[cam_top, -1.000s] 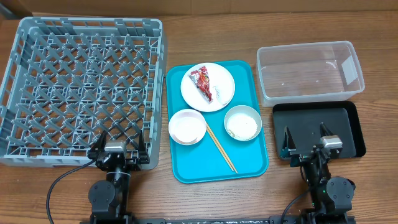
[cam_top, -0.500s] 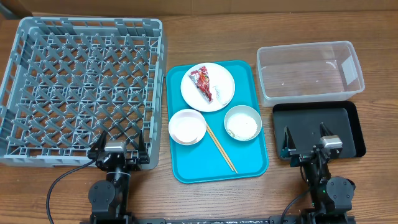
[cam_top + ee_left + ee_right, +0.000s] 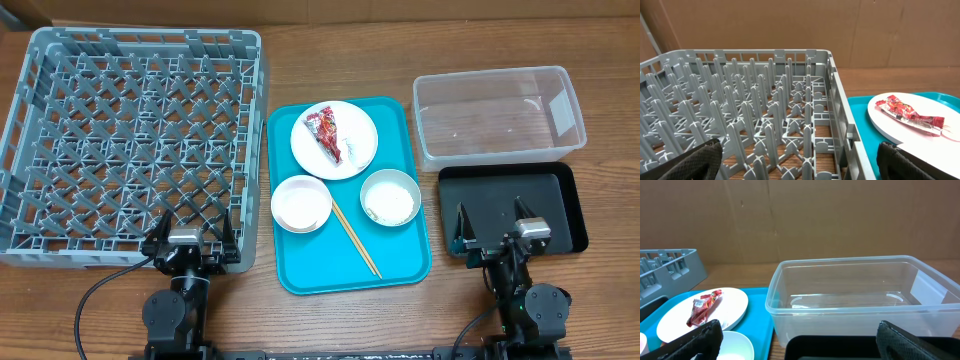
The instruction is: Sort waste into correct bins and load items into the dishwasher
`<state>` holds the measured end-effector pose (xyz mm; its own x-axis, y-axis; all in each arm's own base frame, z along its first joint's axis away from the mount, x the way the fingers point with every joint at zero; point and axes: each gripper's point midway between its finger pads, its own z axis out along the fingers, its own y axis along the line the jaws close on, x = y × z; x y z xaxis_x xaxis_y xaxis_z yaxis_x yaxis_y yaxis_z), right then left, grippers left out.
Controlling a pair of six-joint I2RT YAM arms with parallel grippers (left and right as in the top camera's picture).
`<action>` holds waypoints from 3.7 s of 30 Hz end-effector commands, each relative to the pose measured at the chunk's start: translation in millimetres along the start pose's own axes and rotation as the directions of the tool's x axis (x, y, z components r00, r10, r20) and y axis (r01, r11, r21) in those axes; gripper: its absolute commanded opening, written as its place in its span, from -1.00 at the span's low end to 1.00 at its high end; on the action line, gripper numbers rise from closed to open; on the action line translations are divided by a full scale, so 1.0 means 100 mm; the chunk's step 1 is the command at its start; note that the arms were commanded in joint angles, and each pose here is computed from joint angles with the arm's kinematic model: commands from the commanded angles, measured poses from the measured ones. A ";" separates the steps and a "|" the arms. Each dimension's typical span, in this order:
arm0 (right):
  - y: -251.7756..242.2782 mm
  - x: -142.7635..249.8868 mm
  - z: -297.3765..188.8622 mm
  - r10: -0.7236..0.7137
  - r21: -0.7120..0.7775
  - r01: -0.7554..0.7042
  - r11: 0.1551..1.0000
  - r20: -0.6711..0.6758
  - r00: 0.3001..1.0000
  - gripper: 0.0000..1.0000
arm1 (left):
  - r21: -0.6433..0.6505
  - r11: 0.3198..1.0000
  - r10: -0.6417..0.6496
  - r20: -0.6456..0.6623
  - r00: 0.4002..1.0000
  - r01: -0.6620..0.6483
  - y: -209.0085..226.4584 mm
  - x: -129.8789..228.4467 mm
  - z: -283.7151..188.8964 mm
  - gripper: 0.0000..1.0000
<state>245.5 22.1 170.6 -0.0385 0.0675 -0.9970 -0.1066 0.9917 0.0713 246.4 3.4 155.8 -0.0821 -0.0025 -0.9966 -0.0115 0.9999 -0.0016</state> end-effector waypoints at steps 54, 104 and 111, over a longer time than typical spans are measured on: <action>0.33 -0.74 0.19 0.161 -0.046 -0.212 0.976 -0.499 0.851 1.00 | -0.044 0.987 -0.147 -0.603 0.784 0.152 -0.10 -0.69 0.11 1.00; 2.19 0.97 1.85 -0.124 -0.210 -0.102 0.972 -0.835 0.536 0.33 | -0.308 0.918 -0.394 -0.655 0.645 0.248 0.36 -0.61 0.24 1.00; 2.21 1.26 1.97 -0.080 -0.163 -0.112 0.980 -0.846 0.527 0.18 | -0.311 0.918 -0.395 -0.663 0.636 0.246 0.36 -0.58 0.25 1.00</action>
<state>405.3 266.0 56.3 -0.8533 -0.1621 -0.4956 -0.2832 0.9421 0.1796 270.6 36.0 202.7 -0.7247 -0.3936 -0.5656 -0.3284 0.9189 -0.2186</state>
